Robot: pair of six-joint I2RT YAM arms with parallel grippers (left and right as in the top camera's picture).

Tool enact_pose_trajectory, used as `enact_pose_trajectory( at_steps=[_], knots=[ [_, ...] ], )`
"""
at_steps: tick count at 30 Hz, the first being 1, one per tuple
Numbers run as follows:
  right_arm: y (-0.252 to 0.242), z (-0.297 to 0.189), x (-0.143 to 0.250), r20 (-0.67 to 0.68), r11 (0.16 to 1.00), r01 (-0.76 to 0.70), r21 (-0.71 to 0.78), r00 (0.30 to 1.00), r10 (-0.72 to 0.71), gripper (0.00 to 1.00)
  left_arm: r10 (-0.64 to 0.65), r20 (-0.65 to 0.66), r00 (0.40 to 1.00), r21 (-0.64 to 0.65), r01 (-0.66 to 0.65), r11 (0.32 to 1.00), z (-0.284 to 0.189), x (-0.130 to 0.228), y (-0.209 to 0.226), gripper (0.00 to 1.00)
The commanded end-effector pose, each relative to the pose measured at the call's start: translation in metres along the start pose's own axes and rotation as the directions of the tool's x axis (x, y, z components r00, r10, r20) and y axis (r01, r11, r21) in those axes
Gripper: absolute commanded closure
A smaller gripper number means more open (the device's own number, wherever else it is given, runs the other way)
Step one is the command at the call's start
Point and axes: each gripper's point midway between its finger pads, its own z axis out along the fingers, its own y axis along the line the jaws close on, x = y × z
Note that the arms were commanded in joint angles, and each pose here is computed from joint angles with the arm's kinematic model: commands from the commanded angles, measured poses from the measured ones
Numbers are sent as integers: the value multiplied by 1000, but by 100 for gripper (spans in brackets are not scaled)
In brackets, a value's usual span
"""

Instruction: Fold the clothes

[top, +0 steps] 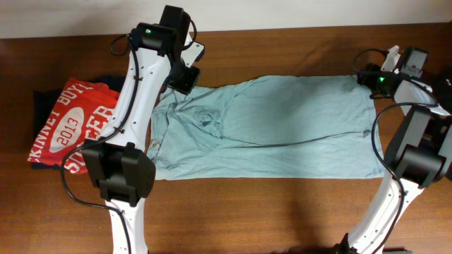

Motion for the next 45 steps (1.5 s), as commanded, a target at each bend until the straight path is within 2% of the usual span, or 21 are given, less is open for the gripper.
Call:
enact_pose_trajectory(
  at_steps=[1, 2, 6, 11, 19, 25, 31, 36, 39, 42, 45],
  knots=[
    [17, 13, 12, -38, 999, 13, -41, 999, -14, 53, -16, 42, 999, 10, 15, 1000, -17, -4, -3, 60],
    [17, 13, 14, -47, 999, 10, -40, 999, -12, 61, -15, 42, 999, 11, 15, 1000, -17, -4, -3, 60],
    [9, 10, 19, -68, 1000, -11, -19, 998, 9, 82, -15, 32, 999, 12, 15, 1000, -17, -2, -3, 60],
    [-5, -5, 10, -59, 995, -95, -17, 994, 94, 95, -14, 12, 1000, 11, 14, 1000, -17, 3, -3, 60],
    [2, -51, -19, -10, 995, -88, -54, 996, 88, 96, -4, 17, 1000, 3, 4, 1000, -17, 2, -1, 59],
    [12, -71, -23, -19, 994, -89, -62, 996, 88, 96, 3, 17, 1000, 3, -3, 1000, -17, 2, -2, 60],
    [46, -97, -33, -6, 978, -42, -204, 999, 42, 96, 18, 11, 1000, 4, -18, 1000, -17, 3, -2, 59],
    [51, -111, -24, -53, 977, -69, -202, 997, 59, 96, 21, 12, 1000, 5, -21, 1000, -17, 3, -2, 59],
    [52, -118, -15, -93, 978, -92, -189, 993, 75, 96, 21, 1, 1000, 49, -21, 999, -17, 7, -10, 52],
    [54, -123, -9, -120, 977, -107, -185, 989, 86, 96, 20, -11, 1000, 137, -18, 990, -17, 11, -25, 51],
    [54, -126, -7, -131, 976, -114, -183, 987, 91, 96, 20, -29, 999, 159, -15, 987, -12, 15, -30, 51]
  ],
)
